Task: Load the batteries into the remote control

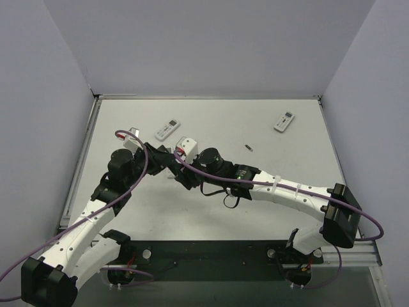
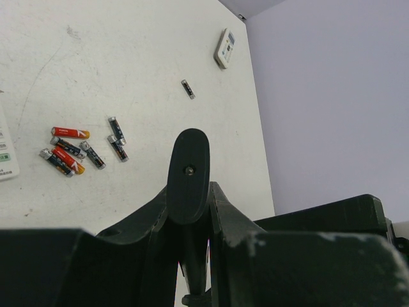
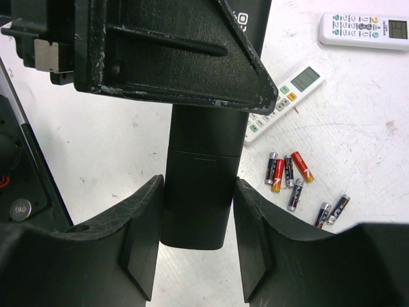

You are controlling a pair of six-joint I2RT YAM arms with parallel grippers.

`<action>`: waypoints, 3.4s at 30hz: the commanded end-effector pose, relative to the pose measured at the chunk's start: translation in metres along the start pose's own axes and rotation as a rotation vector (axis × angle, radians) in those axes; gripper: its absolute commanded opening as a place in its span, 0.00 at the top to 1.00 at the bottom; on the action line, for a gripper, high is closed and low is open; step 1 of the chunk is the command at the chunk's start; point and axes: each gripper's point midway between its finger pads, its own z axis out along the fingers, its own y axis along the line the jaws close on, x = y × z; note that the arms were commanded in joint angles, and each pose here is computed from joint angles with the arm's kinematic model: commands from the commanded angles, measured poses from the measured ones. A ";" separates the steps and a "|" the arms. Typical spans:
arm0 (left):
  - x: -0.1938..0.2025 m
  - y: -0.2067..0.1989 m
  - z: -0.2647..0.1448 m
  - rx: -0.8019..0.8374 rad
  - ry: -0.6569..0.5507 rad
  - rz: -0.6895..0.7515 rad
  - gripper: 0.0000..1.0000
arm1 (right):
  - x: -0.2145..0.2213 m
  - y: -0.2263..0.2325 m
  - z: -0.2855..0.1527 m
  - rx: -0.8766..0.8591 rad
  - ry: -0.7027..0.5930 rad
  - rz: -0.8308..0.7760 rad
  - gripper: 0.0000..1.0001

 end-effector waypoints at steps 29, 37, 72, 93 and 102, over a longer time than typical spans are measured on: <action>-0.062 0.018 -0.010 0.004 -0.332 0.118 1.00 | 0.138 -0.052 -0.046 0.268 0.477 0.052 0.76; -0.018 0.017 -0.016 0.117 -0.190 0.166 1.00 | 0.187 -0.109 -0.058 0.487 0.622 0.259 0.72; 0.033 -0.003 -0.013 0.280 0.047 0.149 1.00 | 0.115 -0.244 -0.095 0.508 0.408 0.532 0.27; 0.052 -0.007 -0.020 0.291 0.136 0.122 1.00 | 0.181 -0.336 -0.051 0.454 0.658 0.405 0.55; 0.056 -0.004 -0.025 0.281 0.147 0.118 1.00 | 0.196 -0.337 -0.046 0.423 0.722 0.404 0.60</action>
